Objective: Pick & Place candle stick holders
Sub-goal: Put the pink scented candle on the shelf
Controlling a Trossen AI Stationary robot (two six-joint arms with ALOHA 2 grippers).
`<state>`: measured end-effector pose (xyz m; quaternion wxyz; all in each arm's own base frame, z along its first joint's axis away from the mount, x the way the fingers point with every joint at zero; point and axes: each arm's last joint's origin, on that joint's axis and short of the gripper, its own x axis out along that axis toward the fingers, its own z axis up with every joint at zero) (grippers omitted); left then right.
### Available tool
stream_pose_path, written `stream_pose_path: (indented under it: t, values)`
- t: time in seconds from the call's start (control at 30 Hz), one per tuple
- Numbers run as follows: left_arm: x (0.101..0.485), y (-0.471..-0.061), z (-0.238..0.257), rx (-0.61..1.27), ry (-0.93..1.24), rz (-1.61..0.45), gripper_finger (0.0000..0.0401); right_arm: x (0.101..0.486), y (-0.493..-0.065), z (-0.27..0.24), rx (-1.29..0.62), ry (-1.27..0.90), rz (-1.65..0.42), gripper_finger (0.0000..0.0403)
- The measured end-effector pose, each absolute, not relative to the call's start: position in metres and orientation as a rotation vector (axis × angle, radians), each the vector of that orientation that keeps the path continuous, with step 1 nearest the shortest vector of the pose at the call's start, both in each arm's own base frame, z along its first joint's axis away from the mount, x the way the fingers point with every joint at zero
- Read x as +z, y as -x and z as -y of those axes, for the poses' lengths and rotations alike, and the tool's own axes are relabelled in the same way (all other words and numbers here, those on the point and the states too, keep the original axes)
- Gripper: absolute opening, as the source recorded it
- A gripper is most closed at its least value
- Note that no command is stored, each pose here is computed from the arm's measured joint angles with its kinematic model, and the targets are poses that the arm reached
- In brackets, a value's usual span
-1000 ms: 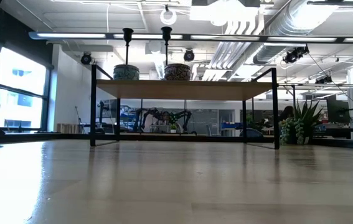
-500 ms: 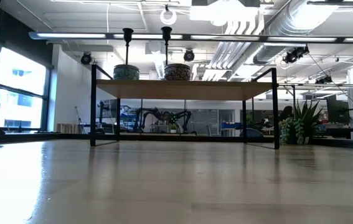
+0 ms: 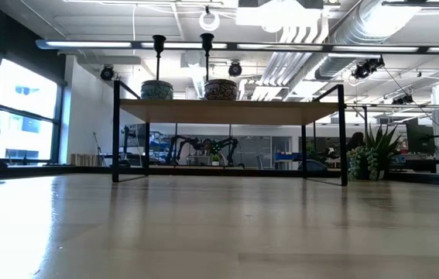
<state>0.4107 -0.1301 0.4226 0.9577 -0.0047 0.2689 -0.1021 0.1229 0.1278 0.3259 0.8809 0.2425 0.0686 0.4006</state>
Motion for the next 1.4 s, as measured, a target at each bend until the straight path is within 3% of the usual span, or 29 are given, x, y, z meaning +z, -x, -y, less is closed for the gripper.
stream_pose_path:
  t: [0.17,0.37,0.53,0.67,0.8,1.13,1.4]
  values:
    - [0.420,-0.407,0.136,-0.196,-0.025,-0.577,0.0340,0.319,-0.126,-0.125,0.781,-0.373,-0.149,0.0322]
    - [0.414,-0.401,0.140,-0.185,-0.054,-0.640,0.0340,0.324,-0.125,-0.116,0.728,-0.498,-0.308,0.0324]
    - [0.414,-0.397,0.143,-0.196,-0.087,-0.657,0.0340,0.336,-0.116,-0.095,0.361,-0.487,-0.699,0.0324]
    - [0.414,-0.392,0.142,-0.186,-0.096,-0.698,0.0340,0.356,-0.108,-0.082,0.069,-0.411,-0.874,0.0323]
    - [0.414,-0.384,0.144,-0.176,-0.095,-0.731,0.0340,0.365,-0.113,-0.086,-0.096,-0.427,-1.009,0.0324]
    - [0.423,-0.372,0.162,-0.155,-0.132,-0.693,0.0340,0.321,-0.136,-0.106,-0.511,-0.478,-1.359,0.0323]
    - [0.422,-0.371,0.162,-0.167,-0.159,-0.704,0.0340,0.289,-0.138,-0.106,-0.586,-0.464,-1.369,0.0323]
